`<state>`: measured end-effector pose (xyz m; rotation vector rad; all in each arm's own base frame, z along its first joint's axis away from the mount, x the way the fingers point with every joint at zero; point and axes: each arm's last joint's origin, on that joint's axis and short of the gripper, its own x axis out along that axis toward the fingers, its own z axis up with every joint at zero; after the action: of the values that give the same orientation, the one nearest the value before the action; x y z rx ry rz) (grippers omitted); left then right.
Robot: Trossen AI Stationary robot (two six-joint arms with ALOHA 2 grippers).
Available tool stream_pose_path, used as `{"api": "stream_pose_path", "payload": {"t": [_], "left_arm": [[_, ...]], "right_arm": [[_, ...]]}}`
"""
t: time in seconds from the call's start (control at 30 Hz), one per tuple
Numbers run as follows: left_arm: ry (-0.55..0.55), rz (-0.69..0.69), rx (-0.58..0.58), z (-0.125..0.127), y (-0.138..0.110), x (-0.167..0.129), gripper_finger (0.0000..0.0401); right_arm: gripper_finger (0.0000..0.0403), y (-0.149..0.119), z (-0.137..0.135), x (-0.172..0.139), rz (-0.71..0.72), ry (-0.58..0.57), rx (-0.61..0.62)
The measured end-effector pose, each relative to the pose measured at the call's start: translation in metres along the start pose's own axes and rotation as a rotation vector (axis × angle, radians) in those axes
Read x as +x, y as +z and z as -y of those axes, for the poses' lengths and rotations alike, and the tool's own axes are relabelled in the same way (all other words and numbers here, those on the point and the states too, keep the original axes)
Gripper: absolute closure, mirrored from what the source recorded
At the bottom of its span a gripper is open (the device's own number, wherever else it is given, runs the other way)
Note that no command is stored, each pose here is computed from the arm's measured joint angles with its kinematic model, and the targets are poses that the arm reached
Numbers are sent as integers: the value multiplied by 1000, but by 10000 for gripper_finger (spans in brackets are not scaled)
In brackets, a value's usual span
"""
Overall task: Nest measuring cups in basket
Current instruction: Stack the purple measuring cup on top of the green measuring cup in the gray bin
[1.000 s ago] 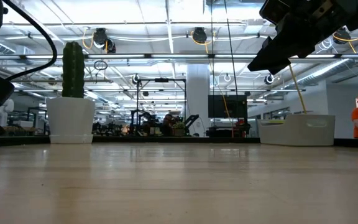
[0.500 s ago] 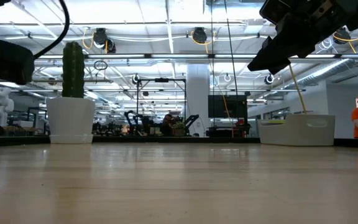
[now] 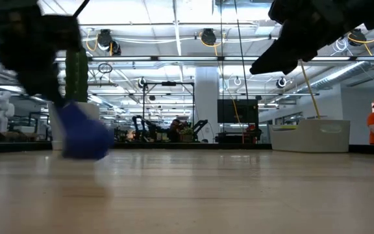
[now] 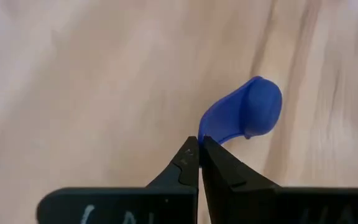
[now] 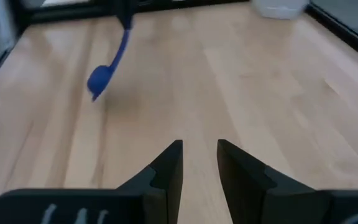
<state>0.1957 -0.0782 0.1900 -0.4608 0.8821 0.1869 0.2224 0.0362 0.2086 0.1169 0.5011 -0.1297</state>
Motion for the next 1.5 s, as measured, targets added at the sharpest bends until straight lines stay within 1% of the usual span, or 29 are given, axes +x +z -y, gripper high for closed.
{"api": "stream_pose_path", "payload": {"t": [0.1, 0.23, 0.33, 0.47, 0.6, 0.7, 0.83, 0.93, 1.03, 1.1, 1.2, 1.27, 1.37, 1.5], "left_arm": [[30, 99, 64, 4, 22, -8, 399], [76, 212, 157, 9, 47, -19, 399], [121, 281, 213, 11, 62, -27, 399], [186, 366, 256, 14, 81, -40, 399], [259, 433, 296, 15, 98, -49, 399], [307, 449, 341, 16, 107, -51, 399], [382, 440, 411, 19, 115, -44, 399], [403, 424, 464, 23, 120, -34, 399], [425, 398, 529, 28, 124, -22, 399], [452, 414, 553, 32, 128, -13, 399], [510, 417, 623, 37, 136, 0, 399], [516, 417, 641, 42, 143, 7, 399], [514, 420, 638, 52, 154, 16, 399], [524, 378, 679, 64, 162, 32, 399]], "right_arm": [[309, 0, 3, 1, 11, -58, 88], [309, -1, 5, 5, -2, -73, 106], [309, 0, 5, 9, 19, -71, 118], [309, 8, 2, 14, 30, -79, 118], [309, 21, -4, 19, 28, -143, 83], [309, 32, -9, 25, -2, -178, 45], [309, 48, -19, 34, 13, -175, -3], [309, 58, -27, 40, 42, -165, -50], [309, 68, -34, 44, 68, -202, -110], [309, 69, -39, 45, 69, -232, -156], [309, 70, -43, 45, 74, -269, -198], [309, 69, -44, 42, 67, -272, -208], [309, 69, -43, 36, 47, -272, -217], [309, 67, -39, 25, 0, -298, -217]]}}
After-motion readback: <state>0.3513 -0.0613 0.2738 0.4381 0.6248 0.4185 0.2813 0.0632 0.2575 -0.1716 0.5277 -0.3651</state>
